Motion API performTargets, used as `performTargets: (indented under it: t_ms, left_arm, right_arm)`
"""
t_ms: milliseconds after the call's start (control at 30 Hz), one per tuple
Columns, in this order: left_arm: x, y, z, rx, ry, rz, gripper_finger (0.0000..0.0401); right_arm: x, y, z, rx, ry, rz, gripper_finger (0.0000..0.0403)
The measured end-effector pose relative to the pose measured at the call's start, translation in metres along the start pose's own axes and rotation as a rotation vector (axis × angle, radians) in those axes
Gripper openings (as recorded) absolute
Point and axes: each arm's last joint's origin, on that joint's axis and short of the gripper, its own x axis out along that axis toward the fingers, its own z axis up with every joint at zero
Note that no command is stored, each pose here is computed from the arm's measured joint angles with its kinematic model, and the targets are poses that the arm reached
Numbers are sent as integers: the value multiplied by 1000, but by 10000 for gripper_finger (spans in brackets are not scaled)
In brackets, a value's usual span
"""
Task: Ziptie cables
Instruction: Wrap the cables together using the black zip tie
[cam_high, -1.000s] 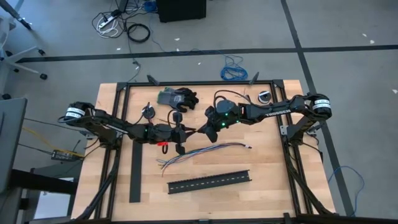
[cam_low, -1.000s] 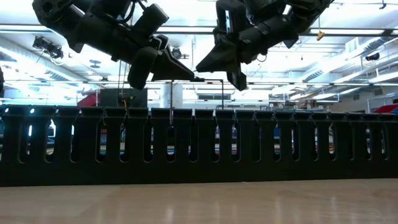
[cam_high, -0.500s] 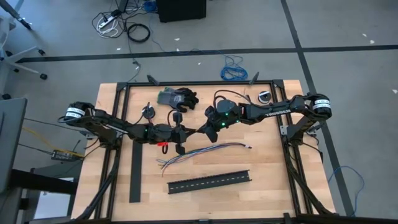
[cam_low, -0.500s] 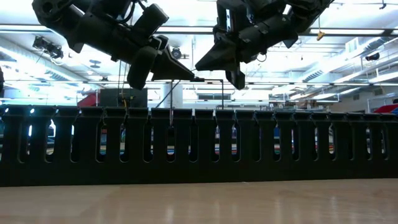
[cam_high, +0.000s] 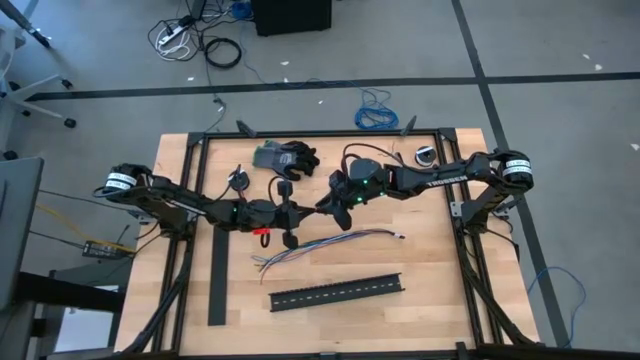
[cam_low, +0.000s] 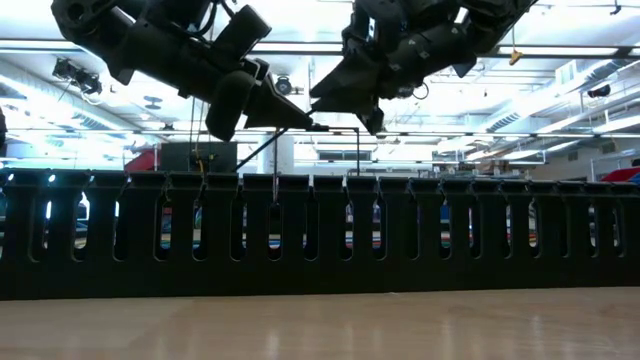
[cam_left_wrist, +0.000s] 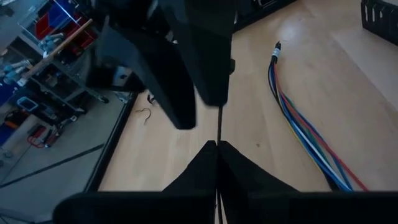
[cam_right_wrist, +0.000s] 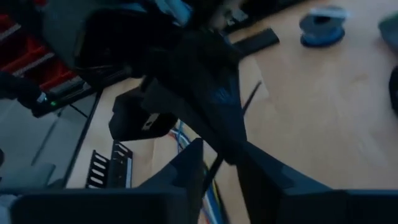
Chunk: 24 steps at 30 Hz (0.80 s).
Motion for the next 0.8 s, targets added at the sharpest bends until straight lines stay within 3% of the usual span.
performTargets:
  t_ms: [167,300,500,800]
  left_arm:
    - [0,0,-1,-79,14,3,0]
    - [0,0,-1,-140,19,21,0]
    - [2,5,8,-228,-11,58,0]
    - [7,20,45,-226,-102,98,0]
  right_arm:
    - [-15,5,14,-200,-65,1,146]
    - [-34,9,24,-282,-83,-79,160]
    - [-55,12,24,-313,-7,-166,157]
    - [-53,15,9,-316,132,-172,145]
